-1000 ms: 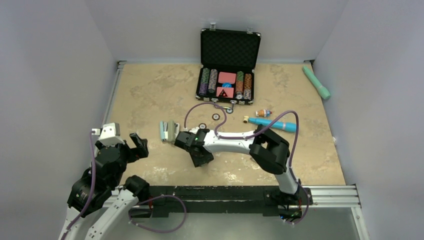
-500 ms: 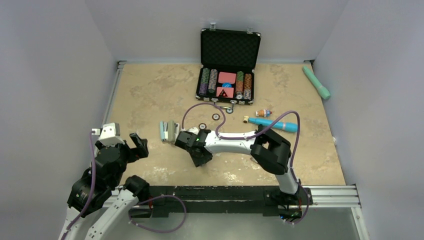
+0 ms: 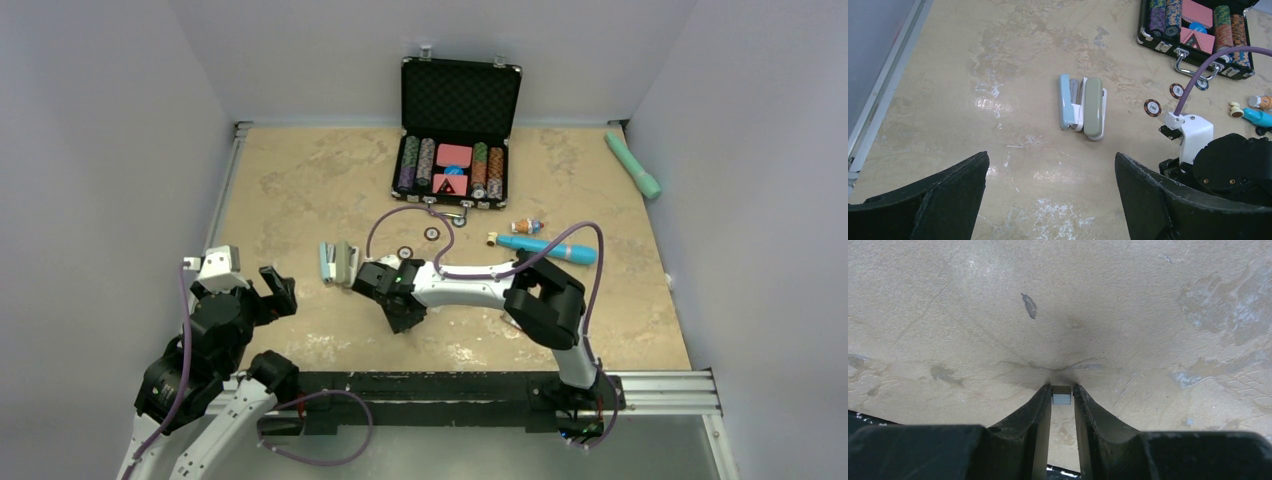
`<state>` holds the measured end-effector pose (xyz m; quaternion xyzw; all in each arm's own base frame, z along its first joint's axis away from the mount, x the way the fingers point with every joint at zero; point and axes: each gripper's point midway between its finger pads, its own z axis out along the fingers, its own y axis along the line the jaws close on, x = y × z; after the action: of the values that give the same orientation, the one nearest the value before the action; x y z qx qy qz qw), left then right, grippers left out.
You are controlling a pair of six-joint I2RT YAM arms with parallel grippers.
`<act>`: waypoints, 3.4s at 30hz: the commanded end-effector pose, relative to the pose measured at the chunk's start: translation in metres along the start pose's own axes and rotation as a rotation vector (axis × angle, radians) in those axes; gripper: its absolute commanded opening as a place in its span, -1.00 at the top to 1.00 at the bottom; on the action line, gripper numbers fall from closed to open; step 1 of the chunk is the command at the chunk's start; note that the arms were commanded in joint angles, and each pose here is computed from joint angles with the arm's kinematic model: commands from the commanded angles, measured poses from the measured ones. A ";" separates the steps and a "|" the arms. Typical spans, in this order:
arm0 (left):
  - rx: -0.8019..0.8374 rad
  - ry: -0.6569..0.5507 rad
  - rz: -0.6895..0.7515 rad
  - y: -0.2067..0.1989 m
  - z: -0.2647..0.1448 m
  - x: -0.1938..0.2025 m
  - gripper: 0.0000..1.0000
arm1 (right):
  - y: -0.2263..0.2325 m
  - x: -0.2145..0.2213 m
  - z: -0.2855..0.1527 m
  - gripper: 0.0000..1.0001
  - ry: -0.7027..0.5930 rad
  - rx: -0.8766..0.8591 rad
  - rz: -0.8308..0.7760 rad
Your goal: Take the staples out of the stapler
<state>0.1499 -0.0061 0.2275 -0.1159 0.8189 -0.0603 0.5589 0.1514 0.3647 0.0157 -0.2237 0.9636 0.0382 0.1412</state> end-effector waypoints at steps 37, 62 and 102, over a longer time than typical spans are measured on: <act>0.002 -0.012 0.001 -0.002 0.000 -0.006 -0.98 | -0.157 0.028 -0.069 0.62 -0.045 0.129 0.728; 0.004 -0.013 0.001 -0.002 0.000 -0.006 -0.98 | -0.251 0.071 -0.061 0.80 -0.065 0.434 1.095; -0.007 -0.010 -0.001 -0.001 0.001 -0.006 -0.97 | -0.223 0.067 -0.038 1.00 0.013 0.339 0.928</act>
<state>0.1500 -0.0061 0.2275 -0.1159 0.8190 -0.0602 0.5588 0.1850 0.1320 0.0238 0.2573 0.9547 -0.0670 0.1335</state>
